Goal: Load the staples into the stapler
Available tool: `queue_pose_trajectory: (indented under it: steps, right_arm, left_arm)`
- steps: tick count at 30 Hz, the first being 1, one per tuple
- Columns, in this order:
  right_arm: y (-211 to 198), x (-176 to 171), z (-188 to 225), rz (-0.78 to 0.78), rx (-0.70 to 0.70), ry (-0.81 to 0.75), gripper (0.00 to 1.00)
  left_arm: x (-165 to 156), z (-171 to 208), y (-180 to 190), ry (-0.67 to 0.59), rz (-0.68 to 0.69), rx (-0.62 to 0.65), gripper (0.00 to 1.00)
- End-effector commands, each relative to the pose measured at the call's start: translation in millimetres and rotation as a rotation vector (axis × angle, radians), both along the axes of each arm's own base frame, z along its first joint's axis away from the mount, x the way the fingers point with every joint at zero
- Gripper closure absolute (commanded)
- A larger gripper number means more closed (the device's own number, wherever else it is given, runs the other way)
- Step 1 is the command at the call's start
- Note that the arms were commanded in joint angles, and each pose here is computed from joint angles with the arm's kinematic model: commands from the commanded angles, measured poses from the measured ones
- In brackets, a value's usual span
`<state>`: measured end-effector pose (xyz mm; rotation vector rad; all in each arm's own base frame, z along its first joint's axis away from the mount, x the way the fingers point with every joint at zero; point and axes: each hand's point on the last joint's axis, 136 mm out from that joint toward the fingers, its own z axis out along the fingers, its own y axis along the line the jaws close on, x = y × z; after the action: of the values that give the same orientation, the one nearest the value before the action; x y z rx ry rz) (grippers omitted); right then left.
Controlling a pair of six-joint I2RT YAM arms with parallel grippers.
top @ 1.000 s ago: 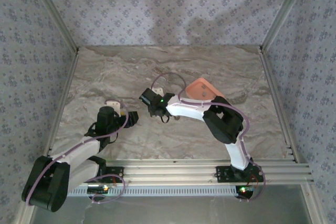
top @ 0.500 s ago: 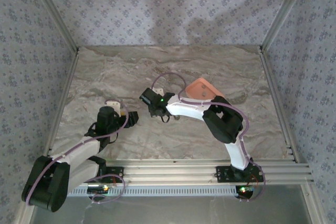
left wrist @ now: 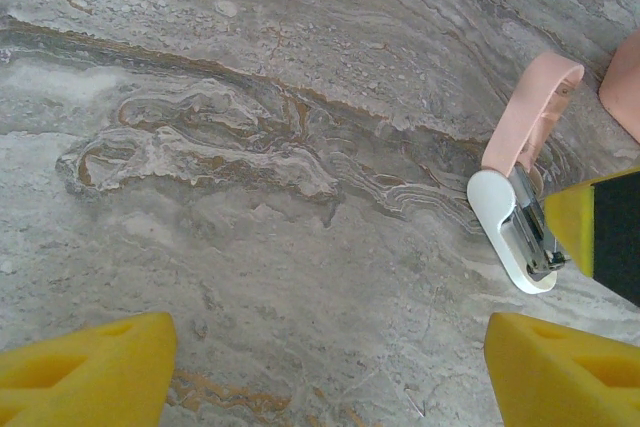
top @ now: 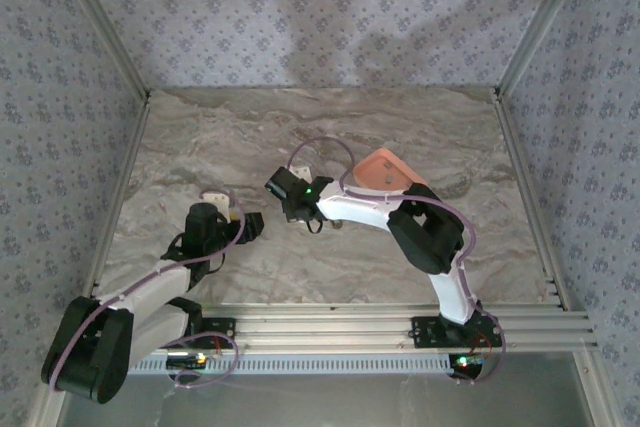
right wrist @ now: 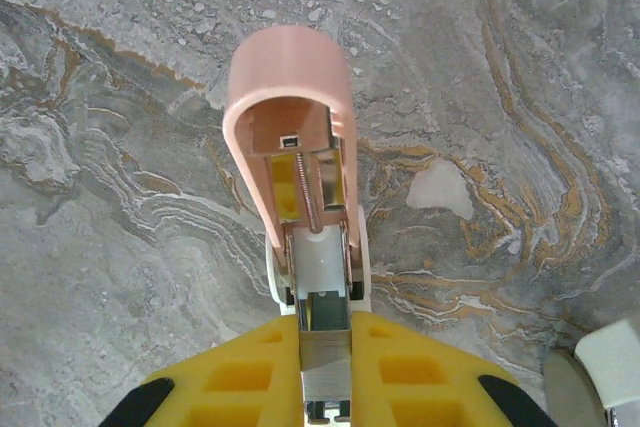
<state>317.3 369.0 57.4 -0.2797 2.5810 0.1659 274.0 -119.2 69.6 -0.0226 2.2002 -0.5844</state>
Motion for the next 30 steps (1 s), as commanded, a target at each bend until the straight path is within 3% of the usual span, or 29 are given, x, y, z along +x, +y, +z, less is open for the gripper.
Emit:
queue_pose_trajectory:
  steps: [1,30]
  right_arm:
    - [-4,1,13,-0.002,0.001,-0.034,0.85]
    - [-11,-13,-22,0.002,-0.054,0.105,0.85]
  left_arm:
    - [4,5,0,-0.027,-0.011,0.008,0.19]
    - [3,6,0,-0.030,-0.013,0.012,0.19]
